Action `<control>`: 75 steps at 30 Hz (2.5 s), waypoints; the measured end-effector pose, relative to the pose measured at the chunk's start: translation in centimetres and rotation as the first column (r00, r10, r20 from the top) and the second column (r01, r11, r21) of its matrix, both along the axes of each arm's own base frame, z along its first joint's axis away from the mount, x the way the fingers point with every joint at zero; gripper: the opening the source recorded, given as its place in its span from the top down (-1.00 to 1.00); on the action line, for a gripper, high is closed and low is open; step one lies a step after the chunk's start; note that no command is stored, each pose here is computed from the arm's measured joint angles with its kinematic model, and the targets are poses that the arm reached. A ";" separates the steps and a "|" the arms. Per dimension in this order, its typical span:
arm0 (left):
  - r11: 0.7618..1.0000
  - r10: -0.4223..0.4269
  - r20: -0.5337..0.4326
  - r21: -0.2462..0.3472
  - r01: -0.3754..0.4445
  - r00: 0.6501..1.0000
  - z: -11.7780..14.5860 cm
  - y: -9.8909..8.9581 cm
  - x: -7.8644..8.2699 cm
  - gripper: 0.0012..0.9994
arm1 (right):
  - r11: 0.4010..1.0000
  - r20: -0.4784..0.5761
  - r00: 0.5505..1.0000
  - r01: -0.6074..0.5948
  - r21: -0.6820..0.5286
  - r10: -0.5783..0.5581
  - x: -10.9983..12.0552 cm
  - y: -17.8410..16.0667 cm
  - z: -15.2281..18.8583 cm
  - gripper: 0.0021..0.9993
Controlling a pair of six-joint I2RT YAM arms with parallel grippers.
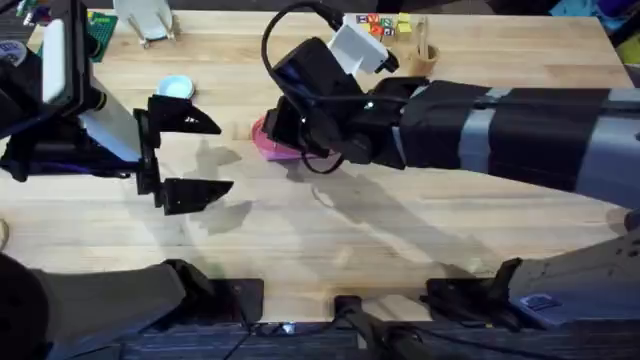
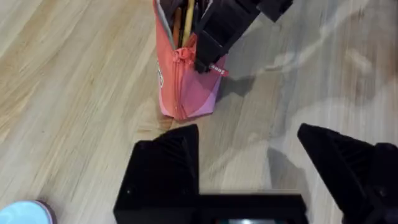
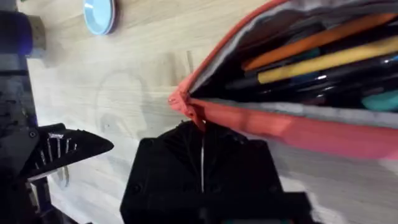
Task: Unzip the bag, pick up the pens from the table one at a time and place them inside, then zip the bag closed.
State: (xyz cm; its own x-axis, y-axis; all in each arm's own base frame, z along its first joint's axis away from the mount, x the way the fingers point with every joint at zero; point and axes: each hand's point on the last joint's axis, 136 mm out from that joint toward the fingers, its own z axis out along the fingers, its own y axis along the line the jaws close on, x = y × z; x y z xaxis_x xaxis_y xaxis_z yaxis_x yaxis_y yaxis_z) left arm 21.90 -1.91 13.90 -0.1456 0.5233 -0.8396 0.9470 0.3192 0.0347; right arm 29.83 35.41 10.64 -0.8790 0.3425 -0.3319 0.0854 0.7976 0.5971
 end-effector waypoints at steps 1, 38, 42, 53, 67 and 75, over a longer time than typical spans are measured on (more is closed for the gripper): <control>1.000 0.000 0.000 0.000 0.000 1.000 0.0 0.0 0.0 -0.99 | 1.000 0.000 1.000 0.000 0.000 0.000 0.0 0.0 0.0 0.94; 1.000 0.000 0.018 0.012 0.000 1.000 -0.1 0.2 0.3 -0.99 | 0.996 0.085 0.996 -0.045 0.081 0.039 0.5 -0.1 4.7 0.94; 1.000 0.000 0.027 0.019 0.000 1.000 -0.2 0.3 0.4 -0.99 | 0.996 0.085 0.996 -0.046 0.081 0.039 0.5 -0.1 4.7 0.94; 0.999 0.012 0.175 0.045 -0.021 0.985 0.0 0.7 3.7 -0.99 | 0.996 0.095 0.994 -0.059 0.071 0.052 0.5 -0.1 4.7 0.94; 1.000 0.011 0.192 -0.010 -0.009 0.981 0.8 -2.5 7.3 -0.99 | 0.996 0.095 0.994 -0.059 0.071 0.052 0.5 -0.1 4.7 0.94; 0.998 0.022 0.082 -0.066 -0.017 0.996 -1.0 -3.4 8.0 -0.99 | 0.996 0.095 0.994 -0.059 0.071 0.052 0.5 -0.1 4.7 0.94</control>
